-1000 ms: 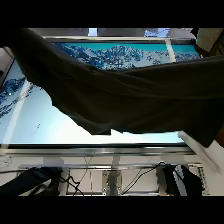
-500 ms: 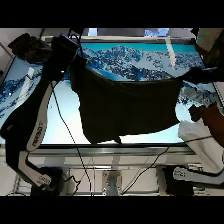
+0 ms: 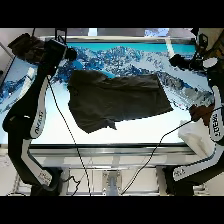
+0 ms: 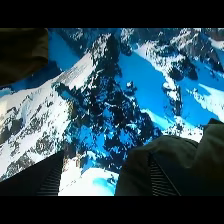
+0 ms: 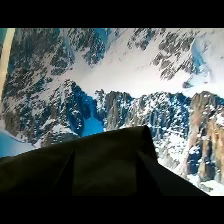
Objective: Fold the shirts.
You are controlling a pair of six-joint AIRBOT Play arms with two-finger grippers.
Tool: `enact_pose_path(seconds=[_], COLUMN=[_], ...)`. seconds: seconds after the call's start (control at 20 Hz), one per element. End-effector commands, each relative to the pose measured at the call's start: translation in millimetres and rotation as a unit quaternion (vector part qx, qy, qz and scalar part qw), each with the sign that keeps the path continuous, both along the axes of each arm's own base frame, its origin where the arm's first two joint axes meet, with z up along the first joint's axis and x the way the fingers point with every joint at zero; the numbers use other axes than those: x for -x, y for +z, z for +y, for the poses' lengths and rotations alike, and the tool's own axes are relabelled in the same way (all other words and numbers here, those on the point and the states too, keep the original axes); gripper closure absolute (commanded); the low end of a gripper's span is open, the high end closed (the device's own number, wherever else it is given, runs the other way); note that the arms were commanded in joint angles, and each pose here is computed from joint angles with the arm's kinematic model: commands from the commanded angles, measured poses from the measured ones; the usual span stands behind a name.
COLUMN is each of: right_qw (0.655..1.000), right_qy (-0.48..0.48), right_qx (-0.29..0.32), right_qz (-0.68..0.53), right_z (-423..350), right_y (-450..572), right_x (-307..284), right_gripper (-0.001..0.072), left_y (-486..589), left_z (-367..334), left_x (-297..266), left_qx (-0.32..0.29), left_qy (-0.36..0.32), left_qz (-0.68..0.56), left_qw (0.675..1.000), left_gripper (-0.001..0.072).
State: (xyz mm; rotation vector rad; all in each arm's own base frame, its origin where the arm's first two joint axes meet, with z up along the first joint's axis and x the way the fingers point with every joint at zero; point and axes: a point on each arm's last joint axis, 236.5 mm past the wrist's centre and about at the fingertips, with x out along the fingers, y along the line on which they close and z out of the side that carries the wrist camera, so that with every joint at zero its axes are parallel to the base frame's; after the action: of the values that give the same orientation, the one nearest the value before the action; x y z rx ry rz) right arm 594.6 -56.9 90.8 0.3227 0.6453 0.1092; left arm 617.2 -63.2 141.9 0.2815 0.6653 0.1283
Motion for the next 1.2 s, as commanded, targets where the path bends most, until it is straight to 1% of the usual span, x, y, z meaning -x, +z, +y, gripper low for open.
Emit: enact_pose_path(seconds=[0.0, 0.05, 0.1, 0.15, 0.2, 0.25, 0.3, 0.4, 0.45, 0.5, 0.6, 0.65, 0.75, 0.8, 0.9, 0.95, 1.15], right_qw=[0.995, 0.987, 0.976, 0.966, 0.958, 0.953, 0.95, 0.944, 0.941, 0.939, 0.929, 0.925, 0.917, 0.914, 0.911, 0.913, 0.919], right_qy=[-0.011, -0.017, -0.022, -0.024, -0.027, -0.016, -0.003, -0.001, -0.003, 0.001, 0.005, 0.012, 0.015, 0.014, 0.016, 0.015, -0.003], right_qx=[0.058, 0.072, 0.084, 0.084, 0.068, 0.043, 0.015, -0.037, -0.068, -0.097, -0.185, -0.23, -0.294, -0.31, -0.309, -0.304, -0.297], right_qz=[0.084, 0.145, 0.198, 0.243, 0.278, 0.301, 0.313, 0.328, 0.332, 0.33, 0.32, 0.303, 0.269, 0.26, 0.271, 0.273, 0.258], right_z=[-35, -51, -67, -81, -91, -94, -96, -102, -104, -103, -92, -84, -72, -70, -67, -67, -75], right_y=[-24, -43, -58, -68, -74, -78, -79, -85, -90, -96, -108, -110, -109, -110, -116, -118, -117], right_x=[26, 50, 74, 97, 119, 136, 153, 184, 200, 213, 232, 236, 235, 236, 241, 241, 233], right_gripper=[0.0296, 0.0296, 0.0295, 0.0295, 0.0295, 0.0295, 0.0295, 0.0295, 0.0294, 0.0294, 0.0293, 0.0274, 0.0274, 0.0275, 0.0277, 0.0277, 0.0278], left_y=[2, -14, -35, -56, -71, -84, -92, -102, -108, -115, -143, -160, -188, -200, -220, -225, -222], left_z=[13, 27, 42, 56, 62, 60, 52, 31, 26, 25, 21, 12, -22, -35, -49, -53, -62], left_x=[27, 54, 87, 120, 140, 156, 167, 185, 198, 214, 259, 279, 302, 312, 331, 333, 297], left_qx=[0.014, 0.0, -0.01, -0.018, -0.021, -0.015, -0.005, 0.029, 0.046, 0.062, 0.103, 0.14, 0.234, 0.265, 0.306, 0.318, 0.371], left_qy=[0.028, 0.054, 0.09, 0.123, 0.138, 0.138, 0.128, 0.096, 0.091, 0.096, 0.11, 0.116, 0.104, 0.104, 0.126, 0.131, 0.137], left_qz=[0.045, 0.108, 0.186, 0.259, 0.303, 0.336, 0.354, 0.36, 0.357, 0.358, 0.372, 0.372, 0.362, 0.369, 0.39, 0.389, 0.314], left_qw=[0.998, 0.993, 0.978, 0.958, 0.943, 0.931, 0.926, 0.928, 0.928, 0.927, 0.916, 0.91, 0.896, 0.885, 0.859, 0.854, 0.863], left_gripper=[0.0107, 0.0107, 0.0141, 0.0253, 0.0343, 0.0357, 0.0357, 0.0356, 0.0356, 0.0356, 0.0357, 0.0357, 0.0357, 0.0356, 0.0352, 0.035, 0.0343])
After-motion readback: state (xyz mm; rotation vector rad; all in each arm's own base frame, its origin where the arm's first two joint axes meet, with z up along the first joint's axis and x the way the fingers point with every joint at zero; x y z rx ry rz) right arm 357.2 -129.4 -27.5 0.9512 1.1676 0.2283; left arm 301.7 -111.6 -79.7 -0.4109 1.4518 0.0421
